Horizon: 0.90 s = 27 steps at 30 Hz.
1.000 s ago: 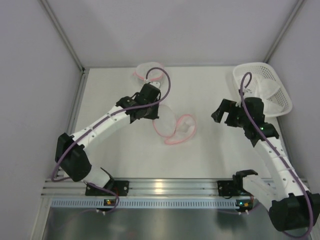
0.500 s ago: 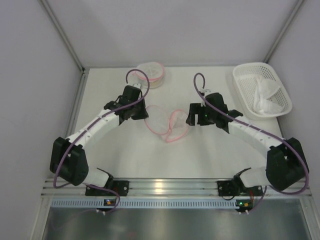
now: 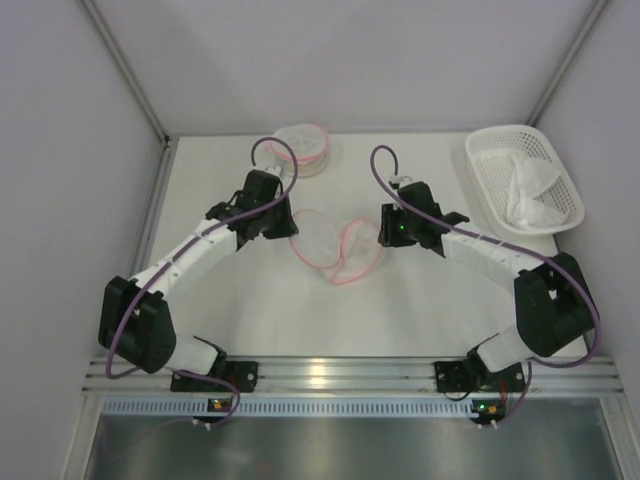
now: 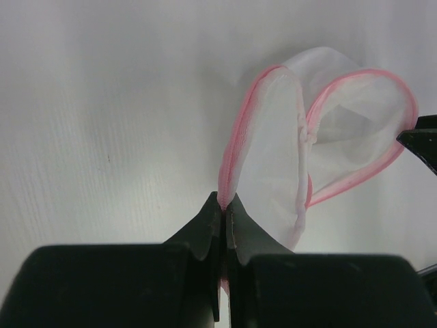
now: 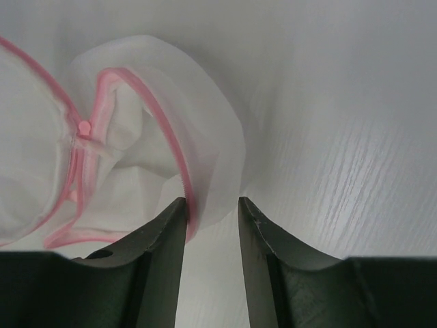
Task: Place the bra in the laundry bag and zip it closed
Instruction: Adjust the laundry bag at the center of the board.
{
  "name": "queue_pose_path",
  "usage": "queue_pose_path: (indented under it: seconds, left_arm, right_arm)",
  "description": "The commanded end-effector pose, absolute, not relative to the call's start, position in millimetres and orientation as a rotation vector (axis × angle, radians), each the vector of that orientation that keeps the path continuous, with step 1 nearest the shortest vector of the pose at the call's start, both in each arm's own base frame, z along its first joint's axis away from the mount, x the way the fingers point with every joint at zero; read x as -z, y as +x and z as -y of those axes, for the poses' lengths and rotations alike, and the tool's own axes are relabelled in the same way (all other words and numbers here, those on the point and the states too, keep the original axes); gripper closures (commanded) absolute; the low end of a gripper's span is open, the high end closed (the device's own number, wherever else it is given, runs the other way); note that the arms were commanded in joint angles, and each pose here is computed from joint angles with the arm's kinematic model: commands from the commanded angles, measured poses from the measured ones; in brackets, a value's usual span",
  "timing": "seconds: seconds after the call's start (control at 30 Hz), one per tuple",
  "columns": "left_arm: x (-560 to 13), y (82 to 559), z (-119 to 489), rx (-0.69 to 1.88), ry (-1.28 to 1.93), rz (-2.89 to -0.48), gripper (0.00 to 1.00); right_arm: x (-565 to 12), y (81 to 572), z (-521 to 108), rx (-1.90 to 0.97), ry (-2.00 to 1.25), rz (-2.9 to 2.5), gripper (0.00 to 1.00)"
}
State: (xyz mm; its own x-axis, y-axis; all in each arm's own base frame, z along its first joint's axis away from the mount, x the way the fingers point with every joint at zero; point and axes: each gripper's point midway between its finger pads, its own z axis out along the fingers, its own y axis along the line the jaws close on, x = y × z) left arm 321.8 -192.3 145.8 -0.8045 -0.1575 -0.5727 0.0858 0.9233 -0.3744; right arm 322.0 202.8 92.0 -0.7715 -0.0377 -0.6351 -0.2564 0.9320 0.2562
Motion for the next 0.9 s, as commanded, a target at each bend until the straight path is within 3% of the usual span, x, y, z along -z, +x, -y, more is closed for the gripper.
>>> queue_pose_path:
  seconds: [0.0,0.07,0.1,0.13,0.3,0.43,0.67,0.77,0.87]
  left_arm:
    - [-181,334,196,0.565,-0.03,-2.33,1.0]
    - [-184,334,196,0.57,-0.028,-2.322,1.0]
    - [-187,334,195,0.567,-0.03,-2.315,1.0]
    - [-188,332,195,0.565,-0.03,-2.315,1.0]
    - [-214,334,179,0.481,-0.076,-2.287,1.0]
    - [-251,337,156,0.369,-0.145,-2.223,1.0]
    - [-323,326,110,0.199,-0.184,-2.121,1.0]
    - [-328,325,114,0.23,-0.159,-2.133,1.0]
    - [-297,326,128,0.281,-0.15,-2.229,1.0]
  right_arm:
    - [-112,340,-225,-0.486,-0.226,-2.342,0.63]
    - [-107,340,-228,-0.496,-0.228,-2.355,0.72]
    - [-107,340,-229,-0.501,-0.224,-2.358,0.83]
    - [-106,341,-230,-0.498,-0.224,-2.366,1.0]
    - [-136,337,-211,-0.409,-0.181,-2.362,1.0]
    - [-206,324,-205,-0.417,-0.195,-2.354,1.0]
    - [-207,270,-162,-0.225,-0.289,-2.591,1.0]
    - [-226,270,-172,-0.325,-0.295,-2.526,1.0]
    - [-215,265,-187,-0.443,-0.318,-2.563,1.0]
